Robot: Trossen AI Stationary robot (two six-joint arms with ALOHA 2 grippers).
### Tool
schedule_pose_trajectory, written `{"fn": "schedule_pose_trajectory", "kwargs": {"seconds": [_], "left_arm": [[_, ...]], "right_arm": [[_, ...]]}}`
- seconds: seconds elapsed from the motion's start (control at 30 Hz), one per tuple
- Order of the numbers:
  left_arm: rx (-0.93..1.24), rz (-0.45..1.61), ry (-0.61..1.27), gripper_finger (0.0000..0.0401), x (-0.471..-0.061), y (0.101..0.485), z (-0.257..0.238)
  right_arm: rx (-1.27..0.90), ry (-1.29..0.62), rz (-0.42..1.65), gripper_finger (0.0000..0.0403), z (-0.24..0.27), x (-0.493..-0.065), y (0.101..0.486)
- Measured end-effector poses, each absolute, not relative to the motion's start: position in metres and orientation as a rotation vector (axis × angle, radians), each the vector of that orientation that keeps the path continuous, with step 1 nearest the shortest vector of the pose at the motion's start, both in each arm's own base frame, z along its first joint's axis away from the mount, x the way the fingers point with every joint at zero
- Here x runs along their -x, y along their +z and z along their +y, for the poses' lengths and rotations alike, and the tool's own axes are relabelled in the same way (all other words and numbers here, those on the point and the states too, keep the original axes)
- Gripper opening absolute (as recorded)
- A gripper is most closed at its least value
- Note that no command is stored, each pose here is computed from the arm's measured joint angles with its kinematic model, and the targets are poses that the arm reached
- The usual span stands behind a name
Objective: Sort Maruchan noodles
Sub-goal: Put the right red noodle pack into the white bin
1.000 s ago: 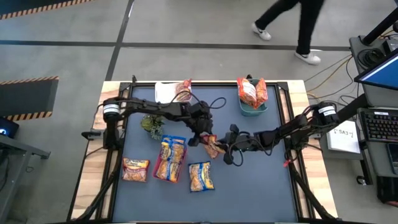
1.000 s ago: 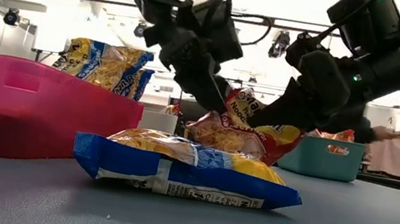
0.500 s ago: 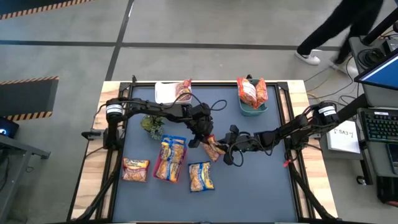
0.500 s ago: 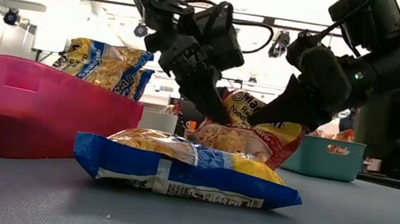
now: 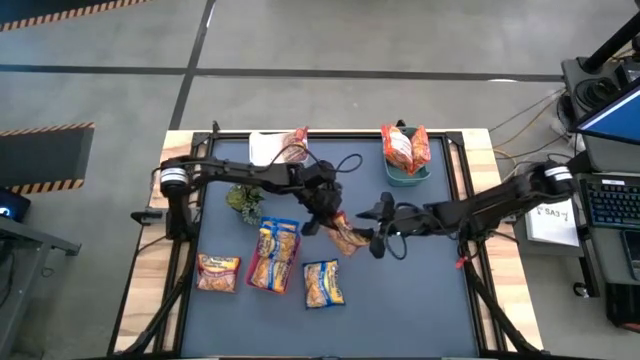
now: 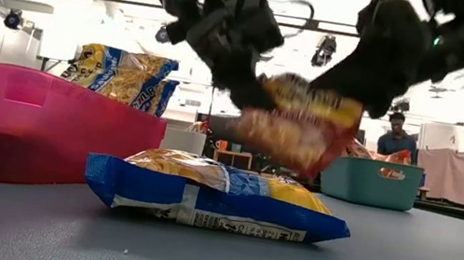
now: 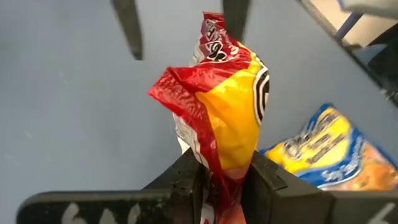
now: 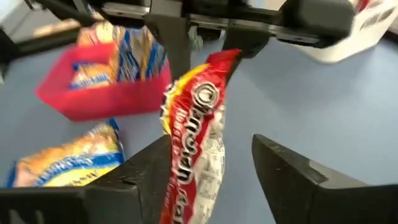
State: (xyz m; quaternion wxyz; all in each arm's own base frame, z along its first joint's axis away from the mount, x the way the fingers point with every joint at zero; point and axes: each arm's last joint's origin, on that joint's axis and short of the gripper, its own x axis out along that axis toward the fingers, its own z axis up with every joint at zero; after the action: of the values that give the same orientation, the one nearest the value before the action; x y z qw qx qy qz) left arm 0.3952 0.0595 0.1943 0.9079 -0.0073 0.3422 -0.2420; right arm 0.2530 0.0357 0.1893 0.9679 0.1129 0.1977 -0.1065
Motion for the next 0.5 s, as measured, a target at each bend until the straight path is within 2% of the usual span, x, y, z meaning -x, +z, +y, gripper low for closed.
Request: {"fn": "schedule_pose_trajectory", "kwargs": {"seconds": [0.27, 0.37, 0.5], "left_arm": [[-0.084, 0.614, -0.45, 0.0057, -0.371, 0.253, 0.058], [-0.177, 0.672, -0.303, 0.0057, -0.353, 0.273, 0.059], [-0.345, 0.807, 0.03, 0.0057, -0.323, 0.298, 0.065]], "right_arm": [[-0.247, -0.213, 0.262, 0.0241, 0.031, -0.228, 0.231], [-0.244, -0.207, 0.208, 0.0244, 0.029, -0.22, 0.243], [-0.221, -0.226, 0.161, 0.0242, 0.027, -0.214, 0.252]]}}
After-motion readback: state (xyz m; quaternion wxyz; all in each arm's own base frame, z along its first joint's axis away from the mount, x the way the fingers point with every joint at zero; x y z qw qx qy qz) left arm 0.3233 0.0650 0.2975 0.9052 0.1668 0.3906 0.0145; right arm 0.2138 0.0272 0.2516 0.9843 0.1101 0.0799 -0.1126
